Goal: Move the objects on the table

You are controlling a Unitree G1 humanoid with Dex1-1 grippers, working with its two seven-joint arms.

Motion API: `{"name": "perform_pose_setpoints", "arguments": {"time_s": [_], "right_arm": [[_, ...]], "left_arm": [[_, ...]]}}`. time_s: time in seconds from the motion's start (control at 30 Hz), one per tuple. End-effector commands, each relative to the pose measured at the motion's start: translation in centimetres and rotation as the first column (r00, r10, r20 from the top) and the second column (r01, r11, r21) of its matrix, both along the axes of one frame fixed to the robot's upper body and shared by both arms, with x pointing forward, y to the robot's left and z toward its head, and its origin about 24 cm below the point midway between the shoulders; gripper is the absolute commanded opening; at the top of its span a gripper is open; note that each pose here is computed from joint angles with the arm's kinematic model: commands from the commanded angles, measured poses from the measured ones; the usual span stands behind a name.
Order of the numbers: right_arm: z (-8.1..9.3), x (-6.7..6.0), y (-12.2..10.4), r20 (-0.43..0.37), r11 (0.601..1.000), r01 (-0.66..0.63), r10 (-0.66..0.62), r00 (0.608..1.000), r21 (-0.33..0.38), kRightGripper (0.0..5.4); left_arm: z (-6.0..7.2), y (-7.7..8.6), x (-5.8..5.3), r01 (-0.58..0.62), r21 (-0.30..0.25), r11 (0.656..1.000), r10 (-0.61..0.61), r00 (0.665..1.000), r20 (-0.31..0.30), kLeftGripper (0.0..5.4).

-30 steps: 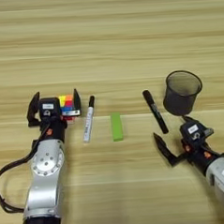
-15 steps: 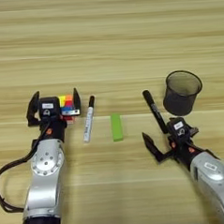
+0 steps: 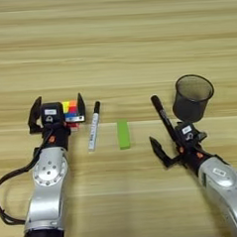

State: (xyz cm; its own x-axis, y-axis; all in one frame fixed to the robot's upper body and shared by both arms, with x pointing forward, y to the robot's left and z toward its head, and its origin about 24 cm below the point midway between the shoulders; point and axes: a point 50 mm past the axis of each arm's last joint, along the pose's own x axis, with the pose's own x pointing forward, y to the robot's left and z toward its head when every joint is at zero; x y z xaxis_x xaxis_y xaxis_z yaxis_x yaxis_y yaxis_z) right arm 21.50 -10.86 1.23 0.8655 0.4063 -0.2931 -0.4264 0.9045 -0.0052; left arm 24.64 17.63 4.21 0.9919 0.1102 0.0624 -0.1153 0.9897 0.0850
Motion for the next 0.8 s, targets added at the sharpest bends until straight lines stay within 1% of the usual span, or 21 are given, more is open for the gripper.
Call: {"name": "perform_pose_setpoints", "arguments": {"time_s": [0.03,0.3,0.53,0.57,0.63,0.77,0.8], "right_arm": [[-1.16,-0.31,-0.57,-0.054,0.999,0.027,-0.029,0.998,-0.041,4.55],[-1.20,-0.22,-0.68,-0.051,0.999,0.035,-0.037,0.998,-0.042,3.79],[-1.25,-0.15,-0.76,-0.053,0.998,0.043,-0.045,0.998,-0.039,2.97],[-1.24,-0.15,-0.77,-0.053,0.998,0.044,-0.046,0.998,-0.039,2.93],[-1.24,-0.12,-0.81,-0.051,0.998,0.046,-0.048,0.998,-0.040,2.65],[-1.22,-0.10,-0.86,-0.049,0.998,0.047,-0.049,0.998,-0.041,2.28],[-1.22,-0.10,-0.87,-0.049,0.998,0.048,-0.050,0.998,-0.041,2.10]], "left_arm": [[0.00,-0.10,-0.05,0.000,0.006,1.000,0.000,1.000,-0.009,5.40],[-0.03,-0.11,-0.05,-0.001,0.007,1.000,0.001,1.000,-0.010,5.40],[-0.03,-0.07,-0.05,-0.002,0.007,1.000,0.002,1.000,-0.009,5.40],[-0.03,-0.06,-0.05,-0.002,0.007,1.000,0.002,1.000,-0.009,5.40],[-0.03,-0.06,-0.06,-0.002,0.007,1.000,0.002,1.000,-0.009,5.40],[-0.01,-0.08,-0.07,-0.001,0.007,1.000,0.001,1.000,-0.007,5.40],[0.00,-0.08,-0.07,-0.001,0.007,1.000,0.001,1.000,-0.007,5.40]]}}
